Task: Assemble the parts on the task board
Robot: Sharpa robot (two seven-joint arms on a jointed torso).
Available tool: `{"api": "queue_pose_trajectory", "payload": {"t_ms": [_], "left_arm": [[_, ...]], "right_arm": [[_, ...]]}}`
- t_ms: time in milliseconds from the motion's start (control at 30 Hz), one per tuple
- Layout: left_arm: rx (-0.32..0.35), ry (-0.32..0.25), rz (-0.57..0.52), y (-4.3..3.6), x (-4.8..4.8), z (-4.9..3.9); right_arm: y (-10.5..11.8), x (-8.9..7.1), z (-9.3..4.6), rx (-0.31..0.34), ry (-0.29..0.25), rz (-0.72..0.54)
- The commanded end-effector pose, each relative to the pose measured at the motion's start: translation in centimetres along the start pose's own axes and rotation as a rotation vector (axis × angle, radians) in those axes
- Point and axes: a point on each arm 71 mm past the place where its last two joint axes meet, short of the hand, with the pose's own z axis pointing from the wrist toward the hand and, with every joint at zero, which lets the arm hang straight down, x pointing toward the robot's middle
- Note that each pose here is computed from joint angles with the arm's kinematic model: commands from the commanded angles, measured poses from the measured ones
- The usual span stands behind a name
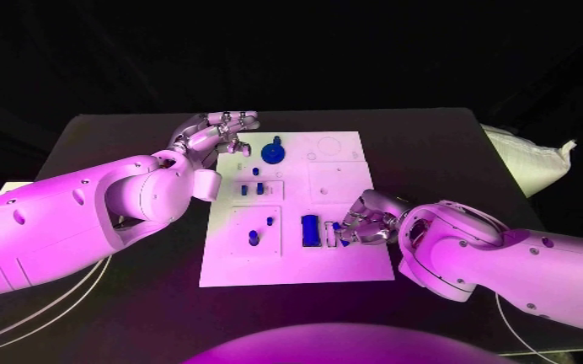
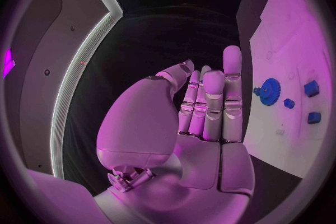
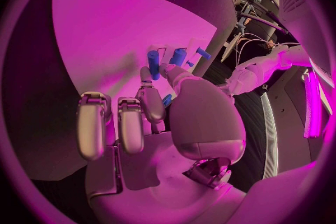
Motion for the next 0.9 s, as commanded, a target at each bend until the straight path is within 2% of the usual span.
{"api": "queue_pose_trajectory", "payload": {"t_ms": [33,567,900], "left_arm": [[0.006,0.024,-0.005,-0.05,0.38,0.0],[0.003,0.027,-0.006,-0.03,0.46,-0.01],[0.002,0.027,-0.006,-0.02,0.45,-0.02]], "right_arm": [[0.09,0.18,0.22,0.014,0.01,0.031],[0.67,0.91,1.05,0.007,0.068,-0.006],[0.75,0.99,1.07,0.003,0.075,-0.014]]}}
